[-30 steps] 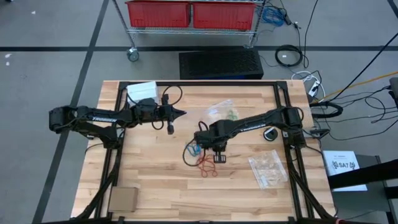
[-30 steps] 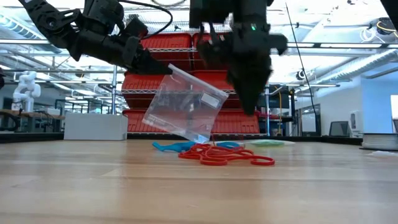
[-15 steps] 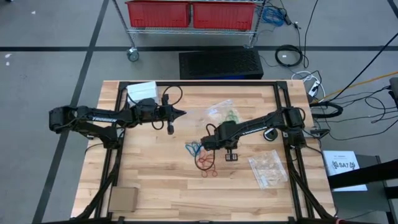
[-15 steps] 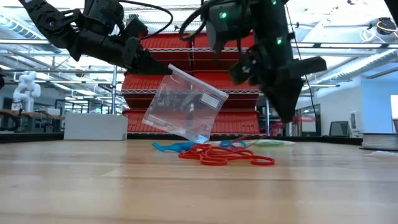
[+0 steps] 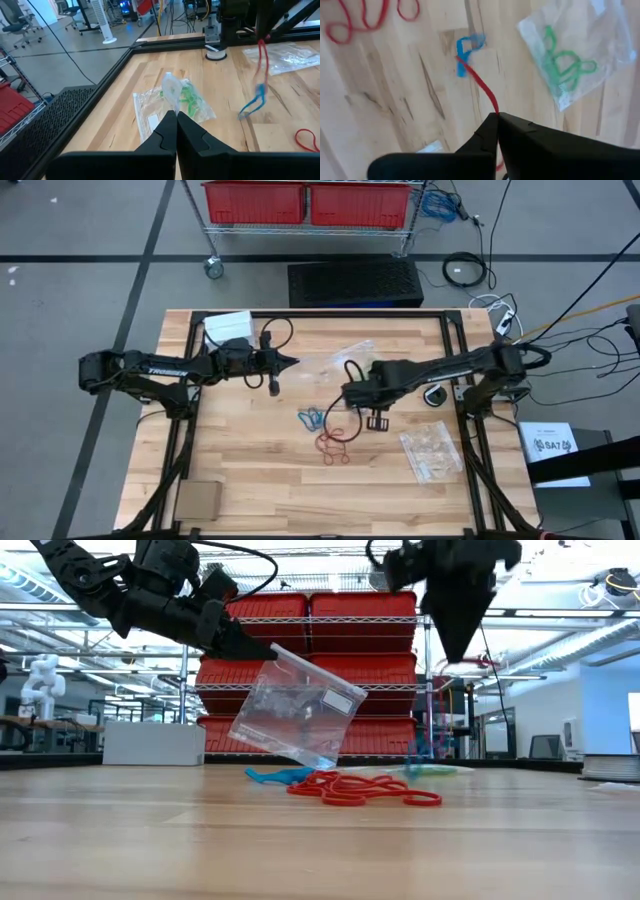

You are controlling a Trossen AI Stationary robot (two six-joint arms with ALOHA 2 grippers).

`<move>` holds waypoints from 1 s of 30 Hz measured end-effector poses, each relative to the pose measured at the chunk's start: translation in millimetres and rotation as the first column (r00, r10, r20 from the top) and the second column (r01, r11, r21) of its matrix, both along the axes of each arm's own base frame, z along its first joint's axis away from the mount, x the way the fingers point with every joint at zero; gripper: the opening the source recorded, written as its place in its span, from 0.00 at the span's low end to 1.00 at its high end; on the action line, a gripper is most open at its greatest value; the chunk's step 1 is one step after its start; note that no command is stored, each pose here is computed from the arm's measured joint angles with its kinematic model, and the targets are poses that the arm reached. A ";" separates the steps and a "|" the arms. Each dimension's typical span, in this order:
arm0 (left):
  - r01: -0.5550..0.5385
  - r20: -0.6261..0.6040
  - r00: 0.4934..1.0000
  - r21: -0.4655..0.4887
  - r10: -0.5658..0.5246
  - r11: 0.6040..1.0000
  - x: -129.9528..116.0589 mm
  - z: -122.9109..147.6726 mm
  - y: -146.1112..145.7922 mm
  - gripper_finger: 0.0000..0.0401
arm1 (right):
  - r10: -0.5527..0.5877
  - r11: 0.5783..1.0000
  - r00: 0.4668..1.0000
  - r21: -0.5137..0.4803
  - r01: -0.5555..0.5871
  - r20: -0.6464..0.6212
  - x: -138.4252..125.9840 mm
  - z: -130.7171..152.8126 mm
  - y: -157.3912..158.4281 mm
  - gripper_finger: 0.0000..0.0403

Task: Sort rubber bands
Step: Put the red rubber band into the top left transparent zip lock bag

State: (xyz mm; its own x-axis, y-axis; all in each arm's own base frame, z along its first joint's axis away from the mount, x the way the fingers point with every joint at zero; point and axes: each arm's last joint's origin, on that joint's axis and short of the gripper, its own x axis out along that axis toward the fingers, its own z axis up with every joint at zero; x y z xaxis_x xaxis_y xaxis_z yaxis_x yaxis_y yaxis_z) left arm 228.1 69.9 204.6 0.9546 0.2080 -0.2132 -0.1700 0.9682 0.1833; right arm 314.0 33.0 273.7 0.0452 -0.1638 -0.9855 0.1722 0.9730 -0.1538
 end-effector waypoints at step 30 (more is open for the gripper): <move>0.000 -0.002 1.000 0.000 0.000 1.000 -0.1 -0.1 0.0 0.00 | 0.152 0.943 0.829 -0.331 0.042 0.538 28.7 59.7 -46.0 0.00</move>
